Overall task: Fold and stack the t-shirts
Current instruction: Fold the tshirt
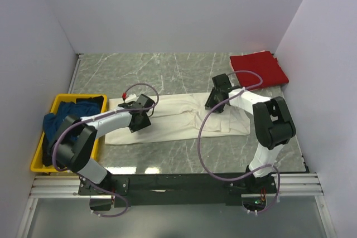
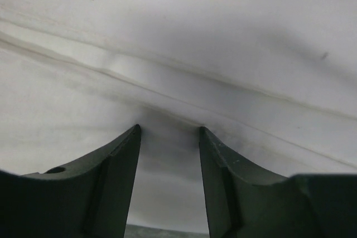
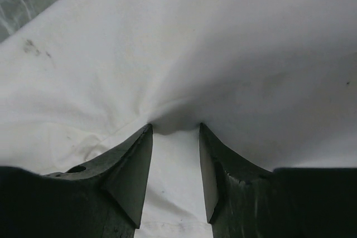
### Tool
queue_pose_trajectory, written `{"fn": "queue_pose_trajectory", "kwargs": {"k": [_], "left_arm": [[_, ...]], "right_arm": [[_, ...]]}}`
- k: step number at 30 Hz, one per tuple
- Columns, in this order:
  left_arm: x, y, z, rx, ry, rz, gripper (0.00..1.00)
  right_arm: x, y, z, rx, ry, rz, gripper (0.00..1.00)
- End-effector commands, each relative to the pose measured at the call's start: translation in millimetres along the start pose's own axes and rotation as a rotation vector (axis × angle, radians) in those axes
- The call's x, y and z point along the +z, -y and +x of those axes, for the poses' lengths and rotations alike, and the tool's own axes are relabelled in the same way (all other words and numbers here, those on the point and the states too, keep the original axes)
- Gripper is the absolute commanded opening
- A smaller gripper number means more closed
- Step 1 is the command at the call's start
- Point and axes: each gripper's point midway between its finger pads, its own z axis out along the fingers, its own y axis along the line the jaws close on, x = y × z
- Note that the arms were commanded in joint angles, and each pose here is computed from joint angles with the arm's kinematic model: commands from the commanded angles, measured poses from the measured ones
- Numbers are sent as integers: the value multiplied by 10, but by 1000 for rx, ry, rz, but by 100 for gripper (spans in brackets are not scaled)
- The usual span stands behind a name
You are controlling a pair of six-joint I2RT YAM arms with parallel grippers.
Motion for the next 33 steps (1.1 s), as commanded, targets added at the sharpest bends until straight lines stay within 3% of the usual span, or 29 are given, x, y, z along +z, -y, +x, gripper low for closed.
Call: {"fn": "queue_pose_trajectory", "kwargs": {"k": [1,8,15,23,28,33], "left_arm": [[24,75,-35,5,2,-8,52],[-66,195,353,-35,-153,85,50],[-358,396,1051,-112,-360,201,52],[-826,913,1371,-133,-460,356,53],[-1035,1266,1527,-58,-483,422,53],[-1195,1486,1457,-25,-472,502,53]], "right_arm": [[176,-18,-28,-24,-26,32,47],[293,-477,-213,-109,-81,-24,47],[541,-899,-364,-275,-130,-10,47],[649,-1368,-354,-457,-160,-81,47],[599,-1501,-272,-569,-166,-85,48],[273,-1387,-718,-542,-65,-94,52]]}}
